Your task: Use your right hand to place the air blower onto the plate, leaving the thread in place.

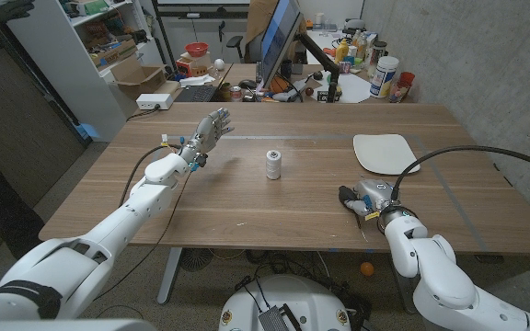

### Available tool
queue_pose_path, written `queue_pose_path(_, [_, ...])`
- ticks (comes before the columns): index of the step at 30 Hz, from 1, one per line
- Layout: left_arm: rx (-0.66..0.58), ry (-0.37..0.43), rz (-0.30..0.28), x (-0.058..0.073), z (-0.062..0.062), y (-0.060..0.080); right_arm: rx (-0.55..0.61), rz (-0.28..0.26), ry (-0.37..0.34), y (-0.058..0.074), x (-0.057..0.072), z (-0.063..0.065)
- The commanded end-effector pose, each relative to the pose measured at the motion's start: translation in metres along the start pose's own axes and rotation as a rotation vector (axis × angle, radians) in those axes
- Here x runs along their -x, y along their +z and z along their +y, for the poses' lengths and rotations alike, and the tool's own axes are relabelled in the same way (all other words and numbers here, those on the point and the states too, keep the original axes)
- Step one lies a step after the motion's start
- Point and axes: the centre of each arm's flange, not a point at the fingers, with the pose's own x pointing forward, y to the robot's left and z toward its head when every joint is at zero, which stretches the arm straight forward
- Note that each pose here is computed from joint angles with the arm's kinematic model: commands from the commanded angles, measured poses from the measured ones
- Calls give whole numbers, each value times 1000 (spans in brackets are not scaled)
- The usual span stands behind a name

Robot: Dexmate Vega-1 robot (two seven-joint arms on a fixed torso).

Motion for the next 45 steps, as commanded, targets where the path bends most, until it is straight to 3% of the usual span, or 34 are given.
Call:
queue_pose_path(1, [1,1,2,1,2,-2,-38,-32,-45,-1,2,-3])
queue_pose_path(12, [3,-3,2,1,2,-2,-56,-32,-73,-4,3,-12])
queue_pose_path(34, [4,3,5,3,5,-3,-14,-48,-171,-14,2,-43])
queue_pose_path(45, [-1,-4,-8,3,3,1,22,-147,-231,-20,1,-58])
